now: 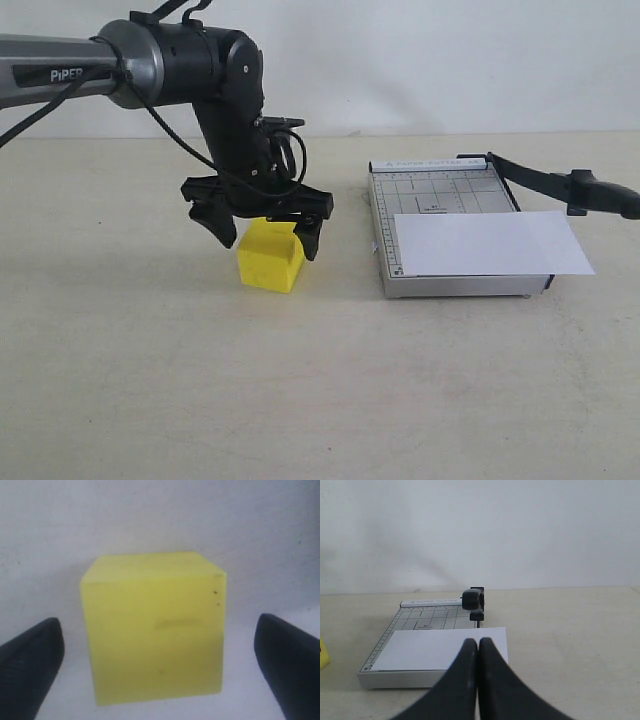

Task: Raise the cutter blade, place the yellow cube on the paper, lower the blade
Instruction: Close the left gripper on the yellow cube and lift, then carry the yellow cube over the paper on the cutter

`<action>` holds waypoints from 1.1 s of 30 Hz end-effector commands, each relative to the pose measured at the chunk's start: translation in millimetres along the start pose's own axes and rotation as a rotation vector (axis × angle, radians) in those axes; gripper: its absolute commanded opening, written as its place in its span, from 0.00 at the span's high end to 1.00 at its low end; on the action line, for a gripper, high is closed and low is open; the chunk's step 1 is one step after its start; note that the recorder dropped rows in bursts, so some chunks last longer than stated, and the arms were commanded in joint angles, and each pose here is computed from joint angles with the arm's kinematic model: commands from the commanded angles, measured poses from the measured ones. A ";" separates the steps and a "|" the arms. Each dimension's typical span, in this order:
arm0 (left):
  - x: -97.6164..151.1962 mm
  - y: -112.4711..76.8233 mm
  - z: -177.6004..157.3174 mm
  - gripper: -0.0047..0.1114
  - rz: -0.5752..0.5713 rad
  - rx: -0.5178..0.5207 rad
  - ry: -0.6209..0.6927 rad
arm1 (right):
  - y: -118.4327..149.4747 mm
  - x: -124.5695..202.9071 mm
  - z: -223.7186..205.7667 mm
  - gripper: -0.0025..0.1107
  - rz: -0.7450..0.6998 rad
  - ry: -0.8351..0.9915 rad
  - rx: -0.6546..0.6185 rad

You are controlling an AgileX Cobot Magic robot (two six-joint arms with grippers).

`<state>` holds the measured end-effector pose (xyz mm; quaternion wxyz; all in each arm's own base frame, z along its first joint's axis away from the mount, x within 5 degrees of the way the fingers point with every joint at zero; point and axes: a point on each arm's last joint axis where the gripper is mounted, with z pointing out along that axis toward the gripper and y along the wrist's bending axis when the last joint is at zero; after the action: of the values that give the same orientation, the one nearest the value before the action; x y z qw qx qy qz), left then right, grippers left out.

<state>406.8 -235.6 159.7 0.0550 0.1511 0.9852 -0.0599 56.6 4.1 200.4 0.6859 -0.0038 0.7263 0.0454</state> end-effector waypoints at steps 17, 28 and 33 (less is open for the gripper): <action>4.6 -18.8 -17.7 0.92 0.096 0.186 0.018 | 0.0 -1.1 -0.4 0.98 -0.003 -0.014 0.001; 22.5 -67.2 -48.5 0.92 0.401 0.193 -0.034 | 0.0 -1.1 -0.4 0.98 -0.003 -0.014 0.001; 29.6 -97.7 -55.9 0.92 0.479 0.204 -0.077 | 0.0 -1.1 -0.4 0.98 -0.003 -0.014 0.001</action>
<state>352.7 -297.8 205.8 0.0622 0.3576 0.9205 -0.1443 56.6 4.1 200.4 0.6859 -0.0038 0.7263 0.0454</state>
